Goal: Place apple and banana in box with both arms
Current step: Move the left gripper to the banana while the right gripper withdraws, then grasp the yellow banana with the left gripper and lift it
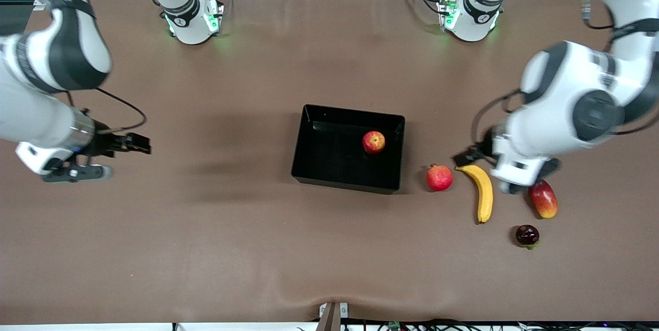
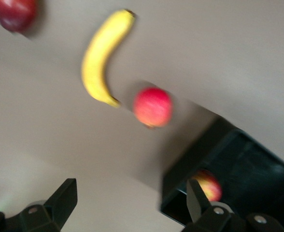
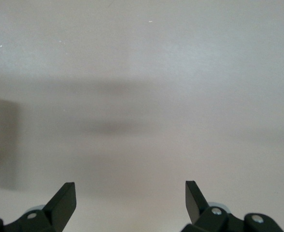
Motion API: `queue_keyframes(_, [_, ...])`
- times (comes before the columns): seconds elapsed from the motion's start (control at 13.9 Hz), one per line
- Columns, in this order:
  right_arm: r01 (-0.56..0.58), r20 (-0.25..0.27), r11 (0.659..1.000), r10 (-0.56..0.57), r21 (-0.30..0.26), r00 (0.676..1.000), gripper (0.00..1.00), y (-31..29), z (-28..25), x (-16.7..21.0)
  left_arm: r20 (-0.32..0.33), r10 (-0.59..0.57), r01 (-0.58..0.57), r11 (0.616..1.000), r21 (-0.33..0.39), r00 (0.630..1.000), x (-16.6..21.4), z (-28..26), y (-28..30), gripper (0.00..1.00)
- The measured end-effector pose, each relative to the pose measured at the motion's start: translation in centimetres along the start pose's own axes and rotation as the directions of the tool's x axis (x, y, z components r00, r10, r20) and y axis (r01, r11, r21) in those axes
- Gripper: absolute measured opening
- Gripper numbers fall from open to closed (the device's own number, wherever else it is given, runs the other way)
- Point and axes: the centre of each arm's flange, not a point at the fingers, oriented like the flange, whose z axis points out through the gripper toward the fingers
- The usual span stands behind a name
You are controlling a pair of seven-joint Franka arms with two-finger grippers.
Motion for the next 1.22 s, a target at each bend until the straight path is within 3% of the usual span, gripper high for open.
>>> queue_keyframes(0.14, [0.003, -0.002, 1.000, -0.003, -0.001, 1.000, 1.00, 0.4, -1.9, -0.3, -0.007, 0.024, -0.023, 0.996, 0.089, 1.000, 3.7, 3.0, -4.1, 1.00])
queue_keyframes(0.29, [0.010, -0.005, 1.000, -0.010, -0.007, 1.000, 1.00, -0.1, -3.3, -0.9, -0.004, 0.026, -0.025, 0.993, 0.112, 1.000, 6.1, 6.2, -5.6, 1.00])
queue_keyframes(0.79, [0.008, 0.038, 1.000, -0.007, -0.027, 0.999, 1.00, -1.1, -7.4, -4.6, -0.066, 0.144, -0.144, 0.990, -0.007, 0.987, 11.7, 17.2, -8.8, 1.00])
queue_keyframes(1.0, [-0.021, 0.052, 0.999, 0.023, -0.047, 0.998, 1.00, -0.4, -10.1, -7.3, -0.071, 0.149, -0.153, 0.987, -0.049, 0.986, 12.1, 20.4, -8.2, 1.00])
queue_keyframes(1.22, [-0.087, 0.045, 0.996, 0.088, -0.013, 0.995, 1.00, 2.4, -11.5, -8.6, -0.072, 0.168, -0.173, 0.982, -0.069, 0.983, 11.5, 21.2, -6.4, 0.96])
